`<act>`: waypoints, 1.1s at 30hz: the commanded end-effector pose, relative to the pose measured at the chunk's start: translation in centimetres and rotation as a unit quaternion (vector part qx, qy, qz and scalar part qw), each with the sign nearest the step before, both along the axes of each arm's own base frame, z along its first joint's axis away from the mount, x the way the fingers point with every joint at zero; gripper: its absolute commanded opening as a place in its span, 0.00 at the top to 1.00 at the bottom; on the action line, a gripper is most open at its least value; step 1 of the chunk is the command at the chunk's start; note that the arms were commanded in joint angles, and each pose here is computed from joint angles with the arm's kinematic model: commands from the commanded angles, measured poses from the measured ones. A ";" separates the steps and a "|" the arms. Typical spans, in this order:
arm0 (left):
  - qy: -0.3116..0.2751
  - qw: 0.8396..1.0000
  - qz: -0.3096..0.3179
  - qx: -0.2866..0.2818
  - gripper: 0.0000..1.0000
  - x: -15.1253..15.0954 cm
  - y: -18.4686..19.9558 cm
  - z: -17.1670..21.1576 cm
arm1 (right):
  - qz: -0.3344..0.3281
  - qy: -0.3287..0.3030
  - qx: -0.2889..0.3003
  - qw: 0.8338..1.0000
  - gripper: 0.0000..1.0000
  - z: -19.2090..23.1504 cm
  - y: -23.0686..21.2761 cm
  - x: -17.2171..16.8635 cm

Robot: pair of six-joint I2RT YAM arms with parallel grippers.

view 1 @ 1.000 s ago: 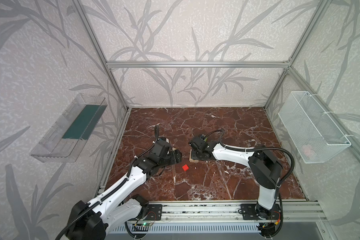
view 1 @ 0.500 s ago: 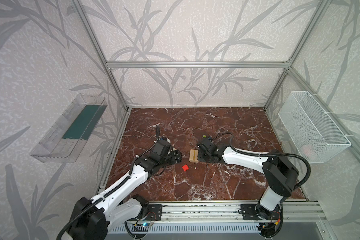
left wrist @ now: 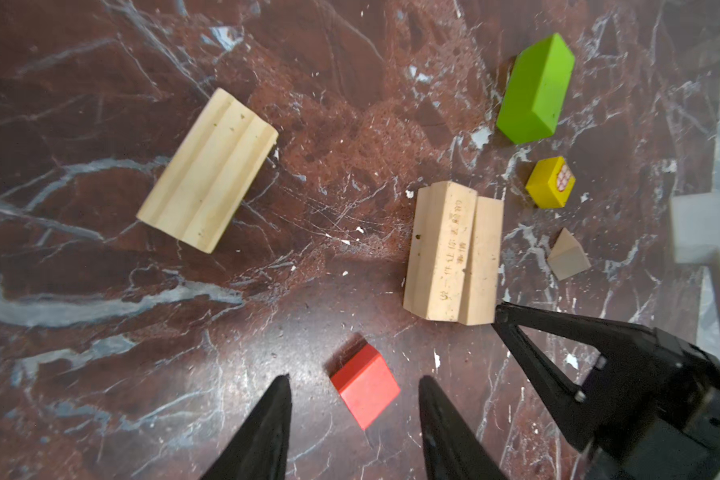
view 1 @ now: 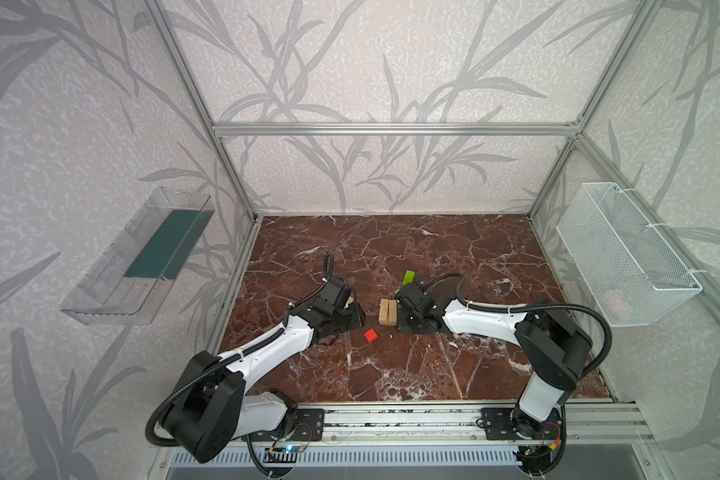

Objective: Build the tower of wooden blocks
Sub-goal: 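Open the right gripper while the left gripper moves in against the bars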

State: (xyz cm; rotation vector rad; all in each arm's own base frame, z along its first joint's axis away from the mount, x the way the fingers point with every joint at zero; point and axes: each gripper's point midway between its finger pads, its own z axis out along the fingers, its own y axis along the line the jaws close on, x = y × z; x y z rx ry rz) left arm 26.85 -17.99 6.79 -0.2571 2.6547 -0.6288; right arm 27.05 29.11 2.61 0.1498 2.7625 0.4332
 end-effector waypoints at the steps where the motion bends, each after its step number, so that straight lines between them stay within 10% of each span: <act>1: -0.006 1.000 -0.006 -0.018 0.57 1.1 -1.1 -0.2 | 0.009 -0.009 0.010 1.000 0.91 0.3 1.1 0.6; 33: 0.037 0.998 -0.042 -0.025 0.83 4.1 -5.8 -3.7 | 0.027 -0.023 0.028 0.999 0.94 0.9 2.4 1.6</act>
